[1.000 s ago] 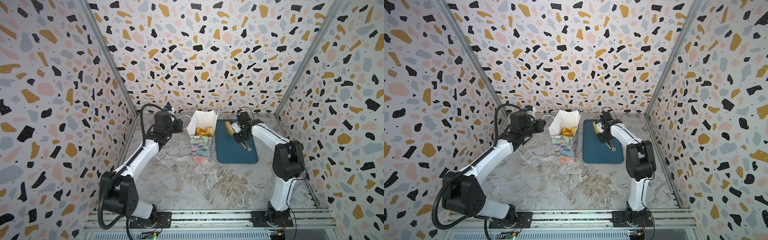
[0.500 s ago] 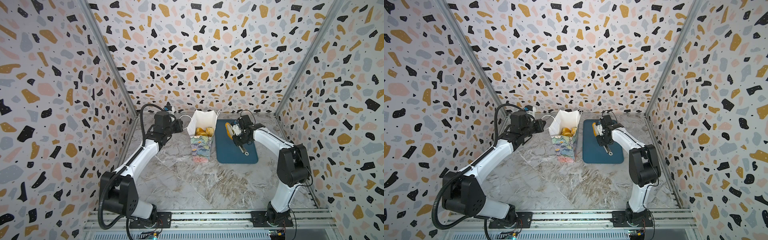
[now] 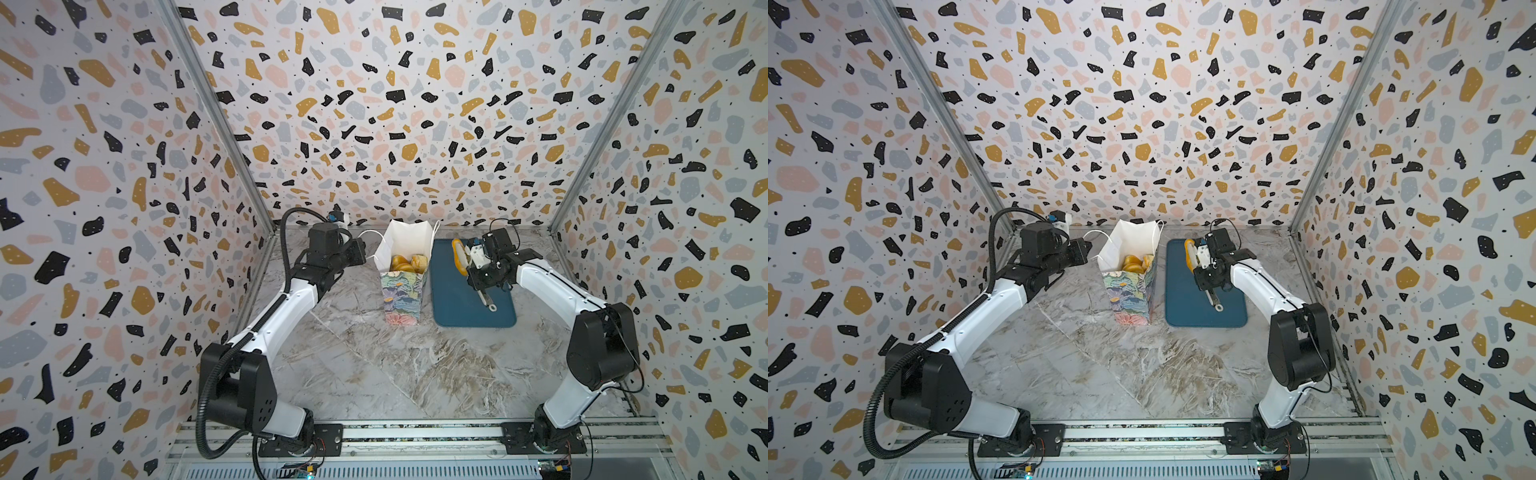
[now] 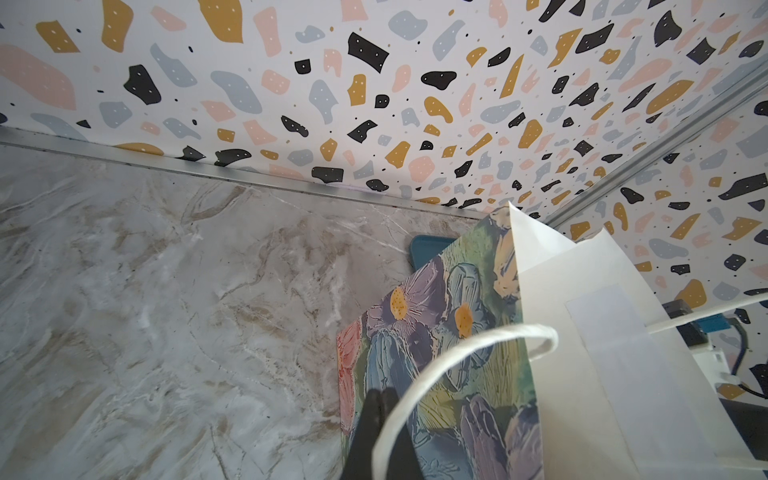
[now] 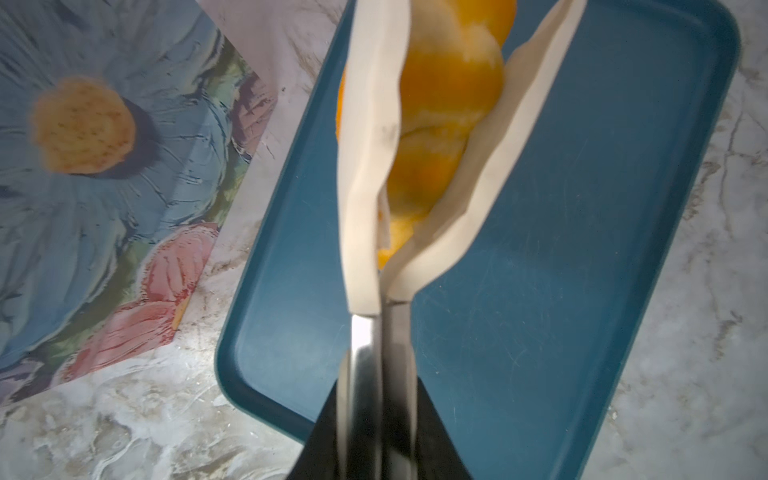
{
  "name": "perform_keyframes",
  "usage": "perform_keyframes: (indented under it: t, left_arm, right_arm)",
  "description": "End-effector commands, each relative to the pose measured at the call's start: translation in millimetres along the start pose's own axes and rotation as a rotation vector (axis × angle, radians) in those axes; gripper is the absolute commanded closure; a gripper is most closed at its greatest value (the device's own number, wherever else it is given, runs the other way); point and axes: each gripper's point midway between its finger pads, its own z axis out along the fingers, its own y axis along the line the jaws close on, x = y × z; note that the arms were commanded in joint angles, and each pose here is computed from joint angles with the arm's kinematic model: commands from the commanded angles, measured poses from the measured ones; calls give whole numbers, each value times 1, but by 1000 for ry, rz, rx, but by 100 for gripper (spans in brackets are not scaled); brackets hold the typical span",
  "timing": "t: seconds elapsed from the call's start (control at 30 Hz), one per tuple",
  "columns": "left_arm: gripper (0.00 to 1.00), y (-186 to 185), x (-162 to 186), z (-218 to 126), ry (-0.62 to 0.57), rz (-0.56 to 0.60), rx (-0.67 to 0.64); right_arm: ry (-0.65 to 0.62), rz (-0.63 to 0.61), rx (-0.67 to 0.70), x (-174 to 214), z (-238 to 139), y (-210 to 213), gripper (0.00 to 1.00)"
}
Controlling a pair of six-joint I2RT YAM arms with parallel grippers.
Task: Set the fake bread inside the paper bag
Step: 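Lift the striped bread stick with the tongs and carry it toward the bag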
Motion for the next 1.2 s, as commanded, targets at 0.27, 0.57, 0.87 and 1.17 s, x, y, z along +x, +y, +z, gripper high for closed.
perform_keyframes:
  t: [0.27,0.57,0.87,1.17]
  left_arm:
    - [100,-6,-12,-1,-30,11,25]
    - [100,-6,-12,-2,-29,10,27]
    - [100,-7,-13,-2,-32,11,30]
    - [100,-8,-14,-4,-38,12,31]
  right_arm:
    - [-239,26,-82,-48,-77,24,84]
    - [-339,10,-110,-73,-119,44,84]
    - [-434,-5,-132,-91,-157,63,84]
    - [-472,-33,-148,-102,-175,82,84]
